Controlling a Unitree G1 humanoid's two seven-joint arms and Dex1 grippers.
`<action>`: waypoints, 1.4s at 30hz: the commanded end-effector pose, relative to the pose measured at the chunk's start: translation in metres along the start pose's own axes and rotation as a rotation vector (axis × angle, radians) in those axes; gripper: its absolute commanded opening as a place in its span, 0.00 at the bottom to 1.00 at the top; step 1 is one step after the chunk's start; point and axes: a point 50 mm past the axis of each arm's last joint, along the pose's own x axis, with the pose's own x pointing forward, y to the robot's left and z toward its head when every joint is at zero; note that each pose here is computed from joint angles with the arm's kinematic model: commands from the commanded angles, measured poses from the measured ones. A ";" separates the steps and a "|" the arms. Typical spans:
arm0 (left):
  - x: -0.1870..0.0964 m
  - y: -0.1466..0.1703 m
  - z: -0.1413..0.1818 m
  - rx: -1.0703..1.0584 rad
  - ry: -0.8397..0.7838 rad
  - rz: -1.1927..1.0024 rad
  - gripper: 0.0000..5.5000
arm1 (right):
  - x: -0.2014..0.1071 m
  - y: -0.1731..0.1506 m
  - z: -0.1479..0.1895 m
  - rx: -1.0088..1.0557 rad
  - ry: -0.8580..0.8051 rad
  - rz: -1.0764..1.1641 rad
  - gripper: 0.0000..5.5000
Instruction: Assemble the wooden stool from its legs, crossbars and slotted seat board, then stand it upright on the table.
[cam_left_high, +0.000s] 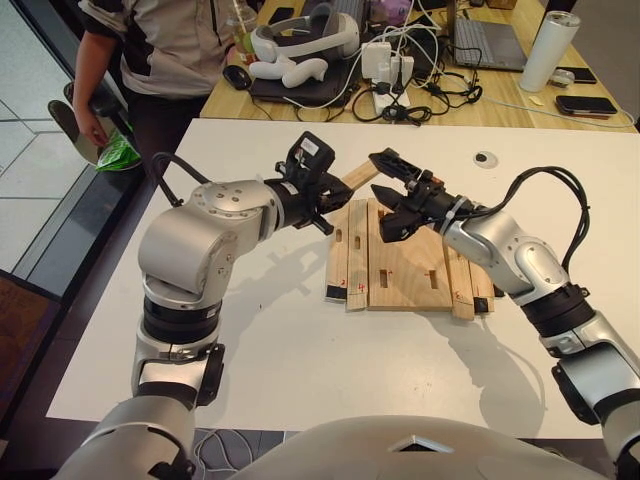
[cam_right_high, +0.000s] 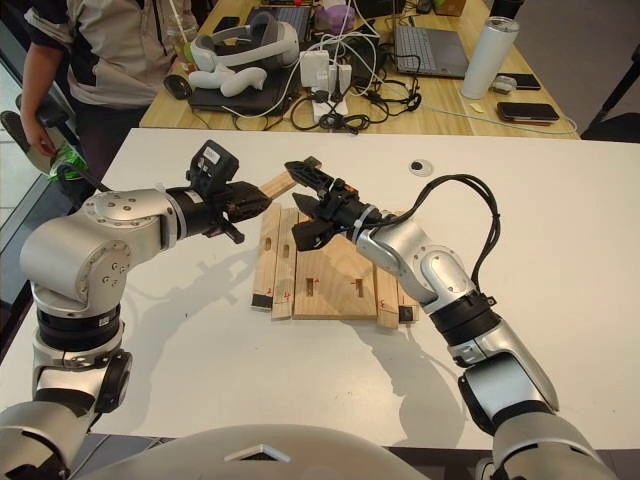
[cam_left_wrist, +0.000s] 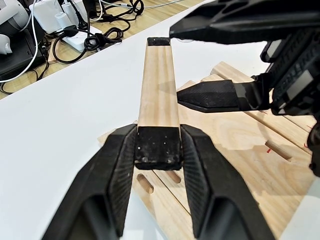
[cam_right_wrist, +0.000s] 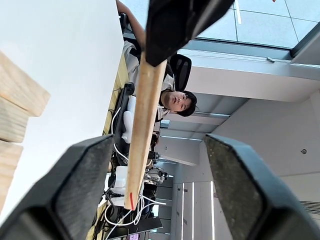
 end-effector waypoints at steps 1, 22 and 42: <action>-0.001 -0.003 0.004 0.004 -0.008 -0.004 0.23 | 0.005 -0.008 -0.002 0.012 0.005 -0.039 0.44; -0.001 -0.016 0.012 -0.052 -0.047 -0.086 0.23 | 0.011 0.005 -0.001 0.079 0.008 0.011 0.07; -0.008 0.026 0.037 -0.250 -0.243 0.117 0.42 | -0.002 -0.007 -0.032 0.273 0.139 -0.109 0.07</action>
